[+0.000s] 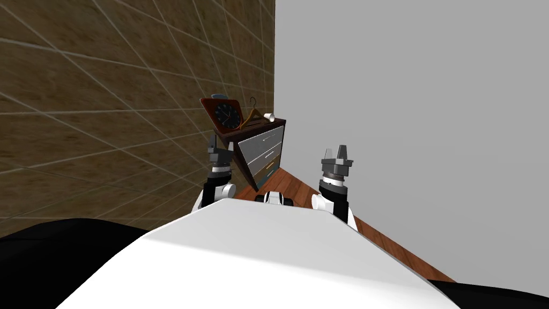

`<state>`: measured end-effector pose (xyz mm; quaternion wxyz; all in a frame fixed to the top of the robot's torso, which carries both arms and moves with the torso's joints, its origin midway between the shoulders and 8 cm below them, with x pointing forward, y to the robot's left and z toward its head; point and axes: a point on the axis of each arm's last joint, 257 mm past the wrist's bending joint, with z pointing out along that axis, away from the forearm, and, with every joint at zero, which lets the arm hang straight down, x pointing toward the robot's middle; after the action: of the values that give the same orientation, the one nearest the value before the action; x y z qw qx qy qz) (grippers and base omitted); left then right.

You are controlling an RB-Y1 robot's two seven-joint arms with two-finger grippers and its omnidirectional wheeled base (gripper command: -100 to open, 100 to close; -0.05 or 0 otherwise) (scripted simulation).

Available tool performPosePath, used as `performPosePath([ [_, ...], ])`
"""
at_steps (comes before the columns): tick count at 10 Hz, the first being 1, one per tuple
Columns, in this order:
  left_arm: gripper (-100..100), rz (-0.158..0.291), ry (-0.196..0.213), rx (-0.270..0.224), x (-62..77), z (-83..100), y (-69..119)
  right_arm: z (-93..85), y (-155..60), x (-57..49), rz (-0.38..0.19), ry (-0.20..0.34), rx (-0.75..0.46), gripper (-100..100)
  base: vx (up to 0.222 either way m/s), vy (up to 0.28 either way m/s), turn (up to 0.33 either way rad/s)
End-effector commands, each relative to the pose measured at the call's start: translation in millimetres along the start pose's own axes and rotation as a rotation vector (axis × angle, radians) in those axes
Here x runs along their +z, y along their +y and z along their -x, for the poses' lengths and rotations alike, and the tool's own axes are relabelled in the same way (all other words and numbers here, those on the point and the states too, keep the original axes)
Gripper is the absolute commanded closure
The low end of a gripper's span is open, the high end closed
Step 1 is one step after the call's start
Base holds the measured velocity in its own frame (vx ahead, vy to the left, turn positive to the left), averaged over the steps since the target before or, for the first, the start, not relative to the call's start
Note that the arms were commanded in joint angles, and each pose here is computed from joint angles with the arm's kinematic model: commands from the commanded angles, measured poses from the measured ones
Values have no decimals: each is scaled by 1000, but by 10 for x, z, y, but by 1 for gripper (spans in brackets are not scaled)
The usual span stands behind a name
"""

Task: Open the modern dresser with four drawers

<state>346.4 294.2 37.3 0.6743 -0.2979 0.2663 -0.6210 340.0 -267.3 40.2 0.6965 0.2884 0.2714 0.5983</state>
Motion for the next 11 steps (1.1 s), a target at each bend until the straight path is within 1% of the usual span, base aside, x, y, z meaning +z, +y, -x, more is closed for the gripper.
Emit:
performPosePath([
  [1, -100, 37, 50, 16, 12, -77, 130, 0, 0, 0, 0, 0, 0, 0, 30, -3, -35],
  [2, -100, 67, 72, 22, 11, -115, 250, 0, 0, 0, 0, 0, 0, 0, 46, -3, -55],
  [3, -100, 97, 82, 23, 7, -141, 373, 0, 0, 0, 0, 0, 0, 0, 58, -8, -102],
  [5, -100, 152, 78, 14, -10, -172, 608, 0, 0, 0, 0, 0, 0, 0, 68, -7, -87],
  [7, -100, 178, 72, 8, -20, -186, 715, 0, 0, 0, 0, 0, 0, 0, 47, -5, -33],
  [9, -100, 225, 64, -4, -43, -222, 914, 0, 0, 0, 0, 0, 0, 0, 42, -4, -69],
  [11, -100, 272, 67, -11, -72, -268, 1107, 0, 0, 0, 0, 0, 0, 0, 53, -8, -69],
])
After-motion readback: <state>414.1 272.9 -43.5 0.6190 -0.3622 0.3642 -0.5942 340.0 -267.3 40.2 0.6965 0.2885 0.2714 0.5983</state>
